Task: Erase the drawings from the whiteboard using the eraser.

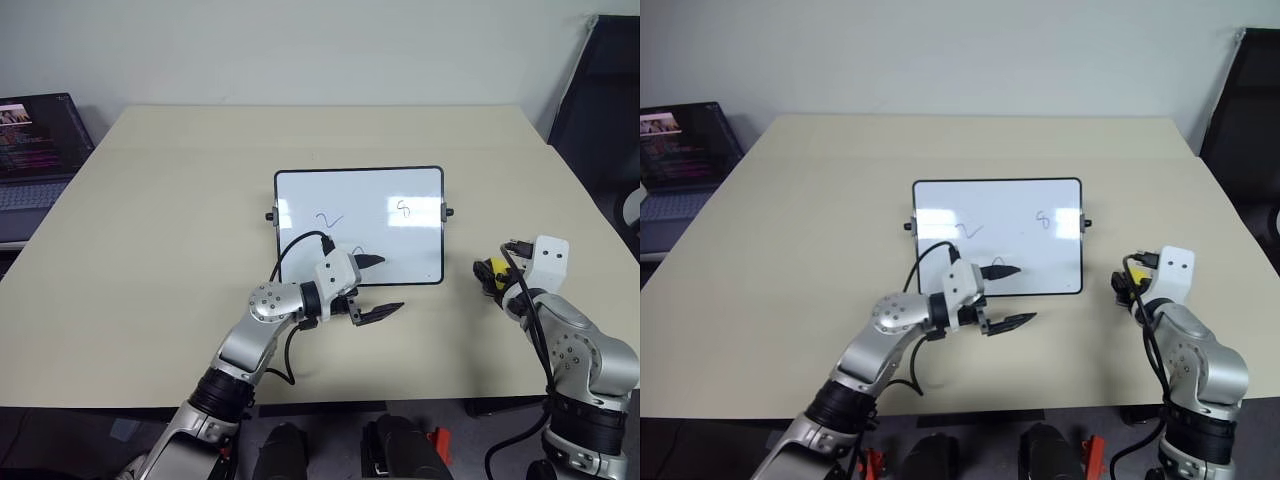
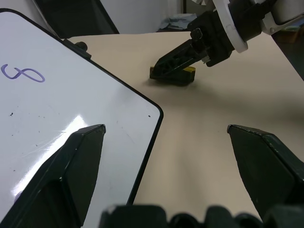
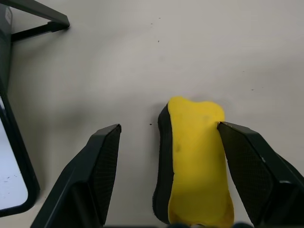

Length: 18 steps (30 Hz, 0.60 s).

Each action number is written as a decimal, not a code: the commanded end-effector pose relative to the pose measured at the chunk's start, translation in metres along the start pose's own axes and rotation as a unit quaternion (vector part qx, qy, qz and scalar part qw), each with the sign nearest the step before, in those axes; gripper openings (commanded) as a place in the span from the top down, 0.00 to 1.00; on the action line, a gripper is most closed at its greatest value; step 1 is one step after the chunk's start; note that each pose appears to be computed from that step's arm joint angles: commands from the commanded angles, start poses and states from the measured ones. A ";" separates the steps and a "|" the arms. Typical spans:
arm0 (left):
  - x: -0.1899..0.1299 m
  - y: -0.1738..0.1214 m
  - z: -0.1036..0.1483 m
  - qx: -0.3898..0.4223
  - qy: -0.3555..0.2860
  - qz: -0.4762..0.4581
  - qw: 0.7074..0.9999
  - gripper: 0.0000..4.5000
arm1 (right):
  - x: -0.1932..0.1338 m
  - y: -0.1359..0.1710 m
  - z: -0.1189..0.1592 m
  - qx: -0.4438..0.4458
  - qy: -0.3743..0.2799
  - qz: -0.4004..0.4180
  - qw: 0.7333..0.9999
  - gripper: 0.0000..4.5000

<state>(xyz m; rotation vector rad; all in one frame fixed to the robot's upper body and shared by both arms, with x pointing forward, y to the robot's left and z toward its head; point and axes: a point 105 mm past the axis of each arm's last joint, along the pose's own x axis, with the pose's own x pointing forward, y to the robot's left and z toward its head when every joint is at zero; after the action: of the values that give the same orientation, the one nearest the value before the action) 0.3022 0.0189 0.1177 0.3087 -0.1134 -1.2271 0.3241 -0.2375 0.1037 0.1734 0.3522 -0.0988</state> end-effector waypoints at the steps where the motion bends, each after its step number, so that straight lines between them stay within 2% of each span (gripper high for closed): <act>1: -0.001 0.001 0.012 0.018 -0.018 0.001 1.000 0.00 | 0.000 -0.003 -0.002 0.001 0.000 -0.004 1.000 0.21; 18: 0.000 0.001 0.013 0.016 -0.020 -0.001 1.000 0.00 | -0.008 0.001 0.017 -0.005 -0.022 -0.003 1.000 0.21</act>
<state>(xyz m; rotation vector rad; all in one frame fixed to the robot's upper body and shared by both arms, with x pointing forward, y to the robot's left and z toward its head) 0.3023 0.0197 0.1173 0.3112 -0.1108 -1.2267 0.3207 -0.2370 0.1040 0.1704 0.3757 -0.1023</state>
